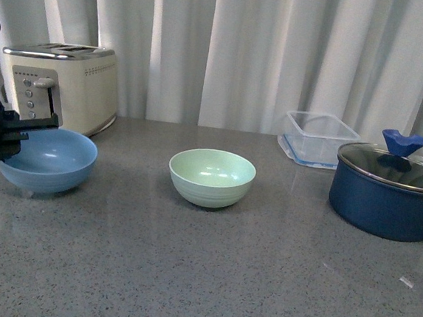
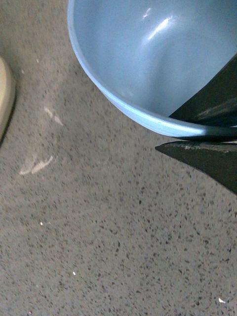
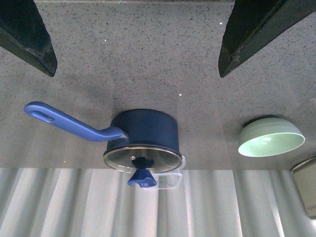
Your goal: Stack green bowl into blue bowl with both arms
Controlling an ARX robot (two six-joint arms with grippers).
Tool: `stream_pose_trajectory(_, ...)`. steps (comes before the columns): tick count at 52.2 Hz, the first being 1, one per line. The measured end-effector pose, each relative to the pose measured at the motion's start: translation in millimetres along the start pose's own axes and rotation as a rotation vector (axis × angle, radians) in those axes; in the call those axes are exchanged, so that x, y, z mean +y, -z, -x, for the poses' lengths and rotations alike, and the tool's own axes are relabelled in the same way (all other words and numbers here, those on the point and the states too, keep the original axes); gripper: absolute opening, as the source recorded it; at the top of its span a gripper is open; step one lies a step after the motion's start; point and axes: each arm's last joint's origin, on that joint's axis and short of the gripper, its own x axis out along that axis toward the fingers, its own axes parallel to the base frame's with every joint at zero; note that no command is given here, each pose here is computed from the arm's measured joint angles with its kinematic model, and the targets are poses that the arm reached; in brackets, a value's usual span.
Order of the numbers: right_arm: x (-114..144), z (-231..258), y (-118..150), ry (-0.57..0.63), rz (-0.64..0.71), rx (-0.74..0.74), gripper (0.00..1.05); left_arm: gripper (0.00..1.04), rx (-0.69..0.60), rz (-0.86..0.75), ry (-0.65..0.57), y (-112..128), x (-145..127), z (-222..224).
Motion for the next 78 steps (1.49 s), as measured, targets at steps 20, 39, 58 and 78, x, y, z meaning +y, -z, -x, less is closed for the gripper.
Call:
stream_pose_trajectory(20,0.0,0.0,0.0,0.000,0.000,0.000,0.95,0.05,-0.049,-0.013,0.093,-14.0,-48.5,21.4)
stream_pose_trajectory(39,0.0,0.0,0.0,0.000,0.000,0.000,0.95,0.05,-0.018,-0.049,0.109,3.3,-82.9,4.0)
stream_pose_trajectory(58,0.0,0.0,0.0,0.000,0.000,0.000,0.95,0.05,0.007,-0.062,0.098,14.3,-92.9,-9.1)
stream_pose_trajectory(78,0.0,0.0,0.0,0.000,0.000,0.000,0.95,0.22,0.015,-0.055,0.088,17.7,-95.9,-16.2)
